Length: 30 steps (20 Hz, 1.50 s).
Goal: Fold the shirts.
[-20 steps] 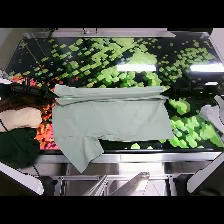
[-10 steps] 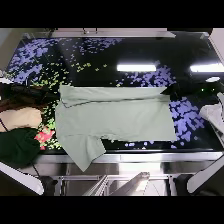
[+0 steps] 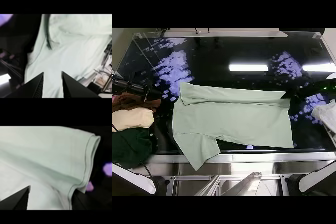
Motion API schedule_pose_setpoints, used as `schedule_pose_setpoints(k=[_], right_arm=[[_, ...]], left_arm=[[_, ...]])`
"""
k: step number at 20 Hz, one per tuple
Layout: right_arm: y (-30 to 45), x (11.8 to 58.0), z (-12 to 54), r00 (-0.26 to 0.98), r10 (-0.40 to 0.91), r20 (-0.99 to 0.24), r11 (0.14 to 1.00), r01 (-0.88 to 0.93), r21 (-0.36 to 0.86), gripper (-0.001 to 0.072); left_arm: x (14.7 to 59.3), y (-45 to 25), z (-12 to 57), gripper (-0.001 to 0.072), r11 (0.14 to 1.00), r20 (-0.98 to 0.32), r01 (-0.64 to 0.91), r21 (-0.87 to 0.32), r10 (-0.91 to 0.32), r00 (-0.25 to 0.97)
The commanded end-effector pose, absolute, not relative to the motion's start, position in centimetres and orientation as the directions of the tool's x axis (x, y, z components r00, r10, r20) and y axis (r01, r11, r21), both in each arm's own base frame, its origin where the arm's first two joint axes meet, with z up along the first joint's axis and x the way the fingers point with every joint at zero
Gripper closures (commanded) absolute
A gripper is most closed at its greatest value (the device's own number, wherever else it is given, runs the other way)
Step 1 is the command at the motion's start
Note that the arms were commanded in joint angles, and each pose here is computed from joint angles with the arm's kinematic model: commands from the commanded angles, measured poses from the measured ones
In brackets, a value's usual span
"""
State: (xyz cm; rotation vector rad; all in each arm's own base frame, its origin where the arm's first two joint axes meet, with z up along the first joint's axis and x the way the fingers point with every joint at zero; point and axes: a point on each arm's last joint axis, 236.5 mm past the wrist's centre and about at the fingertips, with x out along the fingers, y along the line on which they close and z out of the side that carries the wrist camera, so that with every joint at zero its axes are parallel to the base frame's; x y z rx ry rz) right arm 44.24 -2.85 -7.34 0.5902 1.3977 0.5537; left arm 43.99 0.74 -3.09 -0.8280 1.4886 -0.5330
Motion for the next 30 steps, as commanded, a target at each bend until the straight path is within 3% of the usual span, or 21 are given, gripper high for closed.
schedule_pose_setpoints(k=[1, 3, 7, 9, 12, 13, 15, 17, 19, 20, 26, 27, 28, 30], right_arm=[[-4.2, 44.6, -5.0, 0.154, 0.632, -0.760, 0.771, -0.030, 0.636, 0.0135], [-4.2, 44.8, -4.8, 0.162, 0.628, -0.761, 0.772, -0.014, 0.635, 0.0135], [-4.0, 42.4, -3.4, 0.088, 0.669, -0.738, 0.738, 0.037, 0.674, 0.0144], [-4.5, 40.4, -2.9, 0.050, 0.692, -0.720, 0.711, 0.123, 0.693, 0.0144], [-3.9, 34.9, -2.6, -0.011, 0.747, -0.665, 0.640, 0.282, 0.714, 0.0156], [-3.0, 32.4, -2.7, -0.010, 0.758, -0.653, 0.619, 0.329, 0.713, 0.0231], [-0.7, 27.9, -3.6, 0.028, 0.744, -0.668, 0.606, 0.392, 0.692, 0.0233], [0.0, 25.9, -6.0, 0.130, 0.645, -0.753, 0.665, 0.389, 0.637, 0.0234], [-1.1, 26.1, -7.6, 0.243, 0.533, -0.811, 0.727, 0.358, 0.586, 0.0233], [-1.8, 26.5, -7.9, 0.284, 0.490, -0.824, 0.737, 0.370, 0.566, 0.0233], [-2.1, 27.0, -8.0, 0.302, 0.480, -0.824, 0.720, 0.401, 0.567, 0.0231], [-2.1, 27.0, -8.0, 0.303, 0.480, -0.824, 0.720, 0.401, 0.567, 0.0214], [-2.1, 27.0, -8.0, 0.304, 0.479, -0.824, 0.720, 0.402, 0.566, 0.0086], [-2.1, 27.1, -8.0, 0.305, 0.477, -0.824, 0.719, 0.403, 0.566, 0.0049]], left_arm=[[43.7, 0.1, -2.1, 0.0460, 0.634, -0.647, -0.173, -0.754, -0.761, 0.032], [44.3, 0.0, -2.2, 0.0460, 0.638, -0.653, -0.168, -0.752, -0.756, 0.051], [41.0, -2.0, -1.3, 0.0461, 0.618, -0.615, -0.161, -0.770, -0.785, -0.073], [38.3, -3.2, -1.5, 0.0461, 0.610, -0.603, -0.135, -0.781, -0.792, -0.094], [32.0, -3.2, -3.5, 0.0461, 0.642, -0.637, -0.226, -0.733, -0.764, -0.105], [29.4, -3.6, -3.9, 0.0460, 0.635, -0.635, -0.266, -0.725, -0.766, -0.101], [24.9, -5.1, -4.5, 0.0461, 0.624, -0.636, -0.309, -0.718, -0.768, -0.075], [22.1, -6.3, -5.8, 0.0460, 0.640, -0.672, -0.332, -0.693, -0.740, -0.022], [20.1, -7.3, -6.9, 0.0459, 0.643, -0.689, -0.352, -0.680, -0.725, 0.007], [19.2, -7.8, -7.2, 0.0418, 0.638, -0.686, -0.362, -0.680, -0.727, 0.006], [16.8, -8.5, -9.6, 0.0417, 0.637, -0.695, -0.420, -0.646, -0.719, -0.020], [16.7, -8.5, -10.0, 0.0418, 0.632, -0.690, -0.435, -0.642, -0.724, -0.033], [16.5, -8.5, -10.5, 0.0418, 0.629, -0.686, -0.450, -0.634, -0.726, -0.048], [16.4, -8.8, -11.3, 0.0417, 0.601, -0.663, -0.495, -0.628, -0.746, -0.064]])
